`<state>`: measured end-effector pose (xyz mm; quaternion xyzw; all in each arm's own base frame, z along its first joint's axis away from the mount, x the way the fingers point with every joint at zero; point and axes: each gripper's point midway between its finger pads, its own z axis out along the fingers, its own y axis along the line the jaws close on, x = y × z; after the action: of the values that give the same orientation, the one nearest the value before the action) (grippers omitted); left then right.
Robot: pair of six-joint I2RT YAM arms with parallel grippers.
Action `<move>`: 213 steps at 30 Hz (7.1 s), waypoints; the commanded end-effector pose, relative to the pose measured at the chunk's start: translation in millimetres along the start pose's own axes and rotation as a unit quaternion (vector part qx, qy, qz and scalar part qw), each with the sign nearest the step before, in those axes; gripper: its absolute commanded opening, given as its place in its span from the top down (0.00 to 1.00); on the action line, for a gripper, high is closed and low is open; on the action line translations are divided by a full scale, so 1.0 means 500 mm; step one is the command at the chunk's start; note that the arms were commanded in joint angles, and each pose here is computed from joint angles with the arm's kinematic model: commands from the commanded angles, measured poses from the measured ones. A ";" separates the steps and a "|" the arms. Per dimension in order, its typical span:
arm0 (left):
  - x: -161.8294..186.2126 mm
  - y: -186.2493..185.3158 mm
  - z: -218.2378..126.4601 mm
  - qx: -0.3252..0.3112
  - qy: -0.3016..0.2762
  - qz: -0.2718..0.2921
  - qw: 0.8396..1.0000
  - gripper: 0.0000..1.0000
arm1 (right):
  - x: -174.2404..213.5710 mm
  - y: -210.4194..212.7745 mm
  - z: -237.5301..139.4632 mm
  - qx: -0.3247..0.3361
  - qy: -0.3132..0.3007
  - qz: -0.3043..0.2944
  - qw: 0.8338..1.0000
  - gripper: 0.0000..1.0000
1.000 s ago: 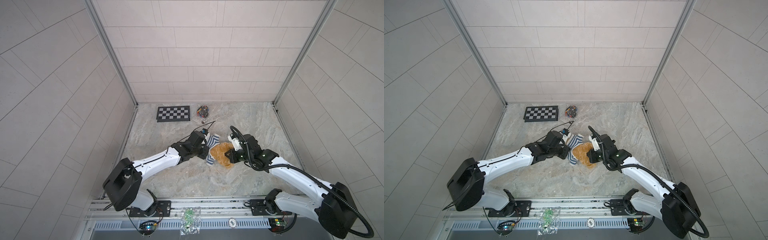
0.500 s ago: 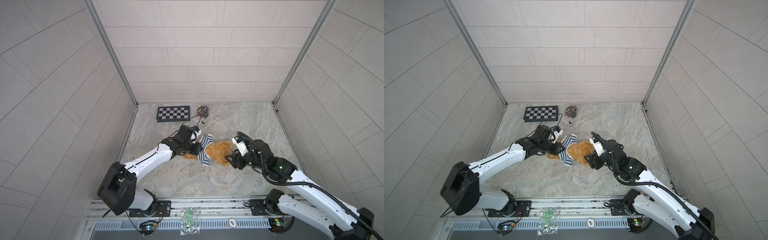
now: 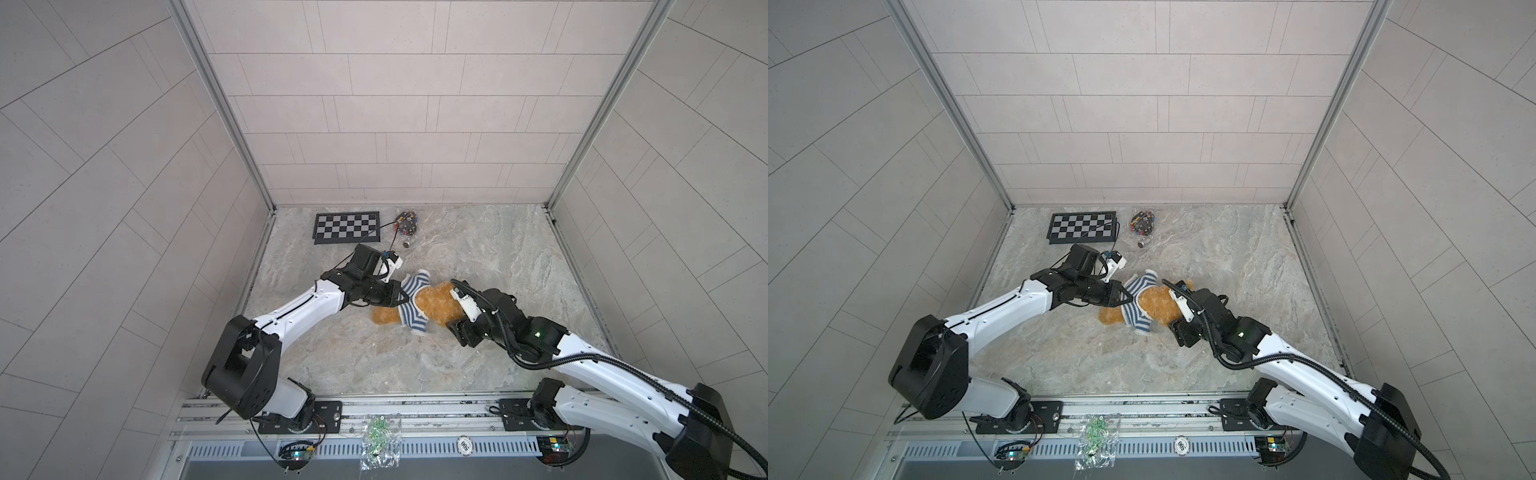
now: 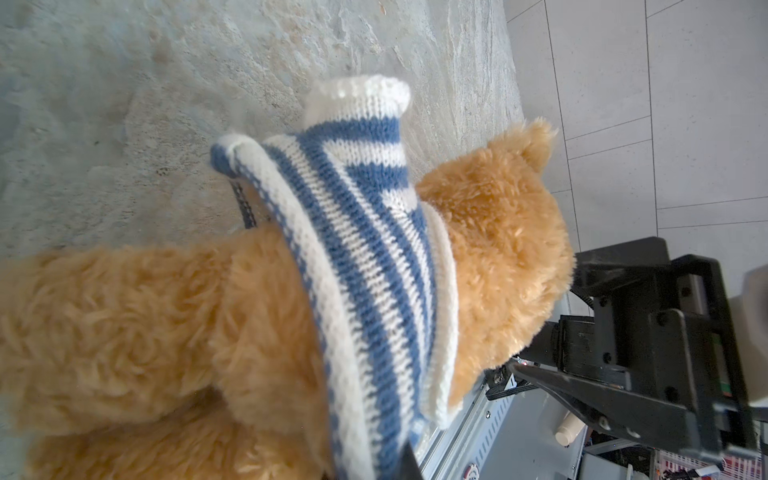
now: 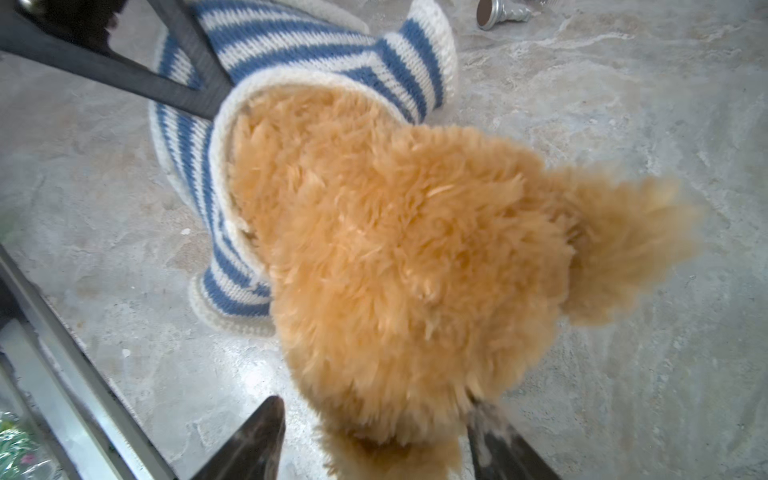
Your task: Dress the teddy bear
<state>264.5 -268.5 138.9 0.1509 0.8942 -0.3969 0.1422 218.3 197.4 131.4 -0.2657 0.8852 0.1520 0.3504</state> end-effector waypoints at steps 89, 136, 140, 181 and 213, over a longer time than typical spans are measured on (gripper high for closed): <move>0.037 0.109 0.020 -0.181 -0.210 0.219 0.936 0.76 | -0.094 0.035 -0.101 -0.167 0.020 0.147 0.975 0.97; 0.037 -0.135 0.030 0.143 0.029 -0.098 0.984 1.00 | -0.044 -0.086 -0.145 -0.015 -0.060 0.120 0.991 0.31; 0.030 -0.126 0.037 0.147 0.022 -0.107 0.983 1.00 | -0.038 -0.110 -0.137 0.016 -0.061 0.144 0.988 0.30; 0.039 -0.094 -0.106 -0.124 -0.006 0.136 0.983 0.60 | -0.071 -0.123 -0.072 0.019 -0.068 0.126 0.989 1.00; -0.038 -0.185 0.045 -0.220 -0.009 0.269 0.938 0.88 | -0.124 -0.087 -0.088 0.012 -0.088 0.115 0.989 1.00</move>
<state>239.4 -348.3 184.8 0.3446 0.8897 -0.1605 0.2528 250.1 159.9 182.0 -0.1475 0.8908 0.1962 0.3825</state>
